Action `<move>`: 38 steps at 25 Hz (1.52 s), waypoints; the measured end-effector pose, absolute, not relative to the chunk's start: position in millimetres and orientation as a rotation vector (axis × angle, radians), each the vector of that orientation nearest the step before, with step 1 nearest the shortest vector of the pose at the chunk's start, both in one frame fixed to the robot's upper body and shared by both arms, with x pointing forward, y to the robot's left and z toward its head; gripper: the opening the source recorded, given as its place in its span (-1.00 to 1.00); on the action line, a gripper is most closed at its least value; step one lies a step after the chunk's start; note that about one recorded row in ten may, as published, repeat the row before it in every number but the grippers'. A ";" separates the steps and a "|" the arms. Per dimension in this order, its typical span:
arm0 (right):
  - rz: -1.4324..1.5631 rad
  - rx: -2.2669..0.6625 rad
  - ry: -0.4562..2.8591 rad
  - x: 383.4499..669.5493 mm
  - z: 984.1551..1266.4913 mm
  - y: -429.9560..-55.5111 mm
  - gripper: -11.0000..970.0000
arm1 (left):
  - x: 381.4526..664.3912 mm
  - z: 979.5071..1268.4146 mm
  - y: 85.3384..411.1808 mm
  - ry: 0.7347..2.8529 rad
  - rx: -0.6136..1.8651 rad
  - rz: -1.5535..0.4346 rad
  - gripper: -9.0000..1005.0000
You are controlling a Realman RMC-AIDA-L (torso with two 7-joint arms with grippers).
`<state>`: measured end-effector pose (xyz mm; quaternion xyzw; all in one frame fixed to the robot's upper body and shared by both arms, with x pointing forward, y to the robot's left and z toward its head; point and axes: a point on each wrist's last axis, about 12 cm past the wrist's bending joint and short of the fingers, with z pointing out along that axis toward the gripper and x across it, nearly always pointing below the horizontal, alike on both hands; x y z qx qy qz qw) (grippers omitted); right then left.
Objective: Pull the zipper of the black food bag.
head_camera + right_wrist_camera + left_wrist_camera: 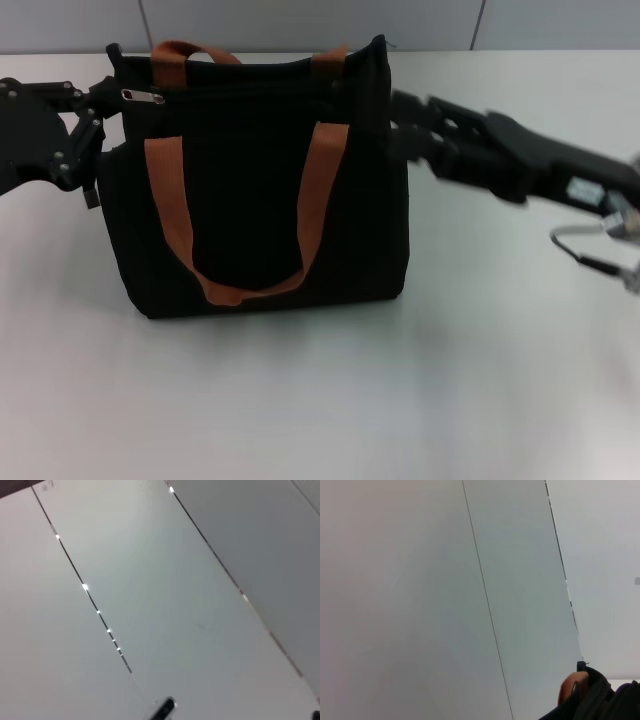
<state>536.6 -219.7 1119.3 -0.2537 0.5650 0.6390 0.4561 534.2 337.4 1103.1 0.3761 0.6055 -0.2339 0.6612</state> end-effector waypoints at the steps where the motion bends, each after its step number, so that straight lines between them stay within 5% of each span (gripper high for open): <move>1: 1.576 -0.626 1.393 536.6 1119.3 -219.7 0.65 | 534.2 1103.1 337.4 1.369 0.851 -0.529 -0.93; 20: 1.554 -0.825 1.975 623.5 1199.5 -119.1 0.64 | 528.2 1103.2 334.0 1.287 0.825 -0.485 -0.93; 38: 1.423 -0.837 2.116 634.4 1204.3 -78.9 0.62 | 526.7 1102.6 333.2 1.281 0.809 -0.492 -0.92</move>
